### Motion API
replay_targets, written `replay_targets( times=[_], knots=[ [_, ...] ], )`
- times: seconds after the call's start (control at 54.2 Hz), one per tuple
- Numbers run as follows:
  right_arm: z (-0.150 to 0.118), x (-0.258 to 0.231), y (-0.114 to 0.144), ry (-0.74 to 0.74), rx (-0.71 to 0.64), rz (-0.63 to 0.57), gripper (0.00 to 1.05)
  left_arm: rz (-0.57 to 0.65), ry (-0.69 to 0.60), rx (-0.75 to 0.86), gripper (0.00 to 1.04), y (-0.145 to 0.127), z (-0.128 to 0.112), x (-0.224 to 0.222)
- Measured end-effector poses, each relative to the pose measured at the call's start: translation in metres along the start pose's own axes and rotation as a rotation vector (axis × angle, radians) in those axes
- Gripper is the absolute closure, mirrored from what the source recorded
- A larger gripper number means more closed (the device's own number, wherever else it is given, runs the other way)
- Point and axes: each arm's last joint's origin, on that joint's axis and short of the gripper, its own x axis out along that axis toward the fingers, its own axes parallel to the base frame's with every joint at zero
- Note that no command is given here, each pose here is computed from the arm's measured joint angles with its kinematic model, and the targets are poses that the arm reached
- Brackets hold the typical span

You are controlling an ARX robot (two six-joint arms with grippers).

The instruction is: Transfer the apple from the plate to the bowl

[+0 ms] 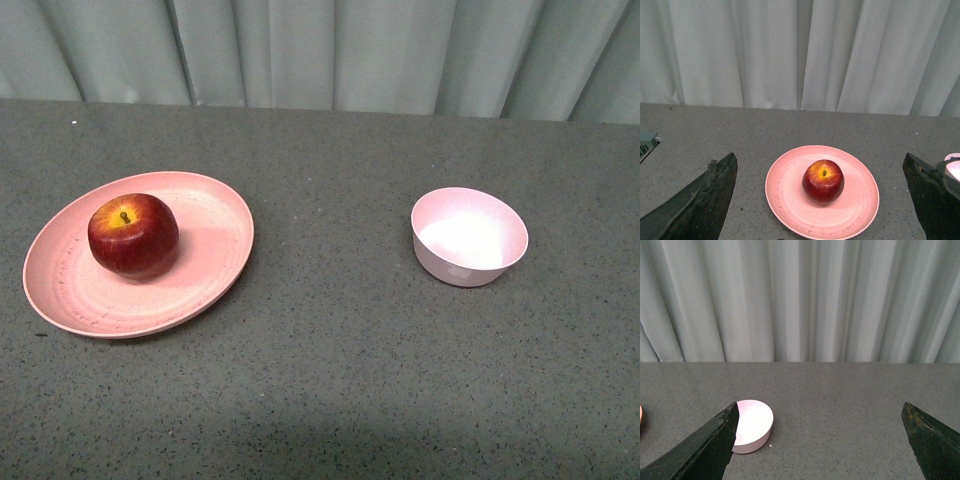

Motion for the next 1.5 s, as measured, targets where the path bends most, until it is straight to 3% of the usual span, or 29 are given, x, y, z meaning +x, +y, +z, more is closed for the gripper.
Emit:
replay_targets(
  times=[1.495],
  knots=[
    [0.0, 0.0, 0.0, 0.0, 0.0, 0.0, 0.09, 0.0, 0.0, 0.0, 0.07, 0.0, 0.0, 0.0]
  ],
)
